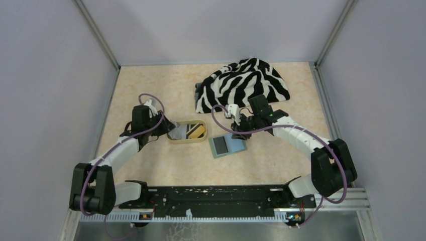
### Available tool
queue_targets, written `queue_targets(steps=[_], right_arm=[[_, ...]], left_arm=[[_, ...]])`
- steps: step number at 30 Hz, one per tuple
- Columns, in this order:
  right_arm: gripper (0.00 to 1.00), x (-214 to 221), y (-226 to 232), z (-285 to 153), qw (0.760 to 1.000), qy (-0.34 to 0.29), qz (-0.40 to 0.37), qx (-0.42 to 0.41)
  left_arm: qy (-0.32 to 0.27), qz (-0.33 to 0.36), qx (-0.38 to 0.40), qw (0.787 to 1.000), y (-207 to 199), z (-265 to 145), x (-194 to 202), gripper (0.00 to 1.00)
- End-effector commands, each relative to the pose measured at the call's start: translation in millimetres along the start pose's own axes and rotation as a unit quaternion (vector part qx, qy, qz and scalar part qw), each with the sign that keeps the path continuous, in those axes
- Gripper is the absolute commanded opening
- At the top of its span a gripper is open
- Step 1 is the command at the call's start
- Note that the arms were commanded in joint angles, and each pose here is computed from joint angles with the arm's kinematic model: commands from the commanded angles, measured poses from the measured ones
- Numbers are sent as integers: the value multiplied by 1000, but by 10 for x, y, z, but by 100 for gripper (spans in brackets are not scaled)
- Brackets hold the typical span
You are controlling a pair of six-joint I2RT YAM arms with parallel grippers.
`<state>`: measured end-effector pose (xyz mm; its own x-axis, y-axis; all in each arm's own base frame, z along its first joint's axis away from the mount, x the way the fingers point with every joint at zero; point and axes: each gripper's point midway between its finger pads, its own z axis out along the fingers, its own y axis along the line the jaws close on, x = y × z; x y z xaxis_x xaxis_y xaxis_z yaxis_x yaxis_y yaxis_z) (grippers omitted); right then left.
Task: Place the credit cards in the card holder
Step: Pick up the credit card from the storage box.
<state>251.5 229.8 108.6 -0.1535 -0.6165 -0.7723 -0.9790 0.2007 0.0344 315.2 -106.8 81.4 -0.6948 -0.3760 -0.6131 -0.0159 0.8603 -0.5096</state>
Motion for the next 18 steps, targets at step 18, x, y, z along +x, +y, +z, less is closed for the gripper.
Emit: queue_targets(steps=[18], right_arm=[[28,-235,-79,-110,999,-33,-25,10]], left_arm=[[-13,-11,-31,999,122,-91,-19,24]])
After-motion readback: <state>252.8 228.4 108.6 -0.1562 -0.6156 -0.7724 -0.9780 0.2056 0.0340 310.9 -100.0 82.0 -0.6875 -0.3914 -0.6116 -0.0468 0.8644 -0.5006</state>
